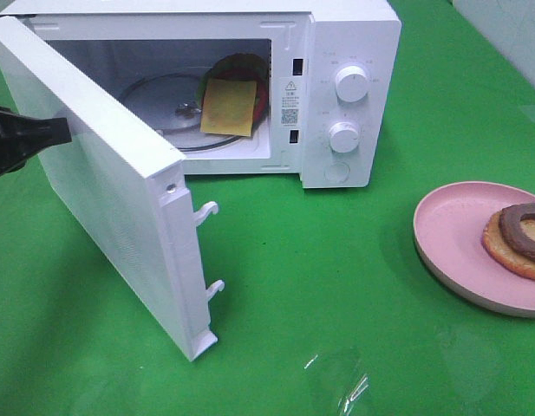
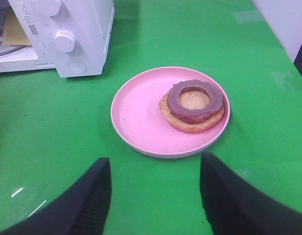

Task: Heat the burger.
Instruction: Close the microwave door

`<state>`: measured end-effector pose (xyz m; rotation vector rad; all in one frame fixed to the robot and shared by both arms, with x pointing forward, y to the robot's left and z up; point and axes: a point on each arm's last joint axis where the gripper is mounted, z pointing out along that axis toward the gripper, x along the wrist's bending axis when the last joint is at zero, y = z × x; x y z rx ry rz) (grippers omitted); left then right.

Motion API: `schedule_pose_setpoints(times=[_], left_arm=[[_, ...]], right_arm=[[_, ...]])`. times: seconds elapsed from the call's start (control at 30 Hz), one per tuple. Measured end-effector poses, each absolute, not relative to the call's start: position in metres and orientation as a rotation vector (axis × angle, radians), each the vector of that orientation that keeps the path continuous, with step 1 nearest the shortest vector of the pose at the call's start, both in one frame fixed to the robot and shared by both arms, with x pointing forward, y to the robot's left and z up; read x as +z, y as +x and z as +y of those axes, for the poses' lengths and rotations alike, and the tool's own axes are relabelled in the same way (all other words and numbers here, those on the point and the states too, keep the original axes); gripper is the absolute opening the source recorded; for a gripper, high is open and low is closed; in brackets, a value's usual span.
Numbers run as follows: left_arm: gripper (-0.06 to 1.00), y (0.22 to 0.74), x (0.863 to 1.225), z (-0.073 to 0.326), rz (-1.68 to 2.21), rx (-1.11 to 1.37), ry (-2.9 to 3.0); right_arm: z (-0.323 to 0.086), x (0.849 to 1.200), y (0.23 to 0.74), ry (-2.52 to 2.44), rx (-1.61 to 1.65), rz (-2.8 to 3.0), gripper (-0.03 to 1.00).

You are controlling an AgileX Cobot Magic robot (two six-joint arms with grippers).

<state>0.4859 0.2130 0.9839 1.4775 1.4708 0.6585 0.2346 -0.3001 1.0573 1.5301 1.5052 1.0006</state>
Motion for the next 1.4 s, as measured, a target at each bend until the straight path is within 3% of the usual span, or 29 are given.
schedule_pose_setpoints(times=[1.0, 1.4], left_arm=[[0.00, 0.567, 0.975, 0.157, 1.244, 0.591, 1.372], [0.00, 0.595, 0.968, 0.115, 1.060, 0.513, 1.529]], right_arm=[[-0.300, 1.057, 0.234, 1.530, 1.002, 1.504, 0.51], [-0.300, 1.057, 0.234, 1.531, 1.002, 1.503, 0.51]])
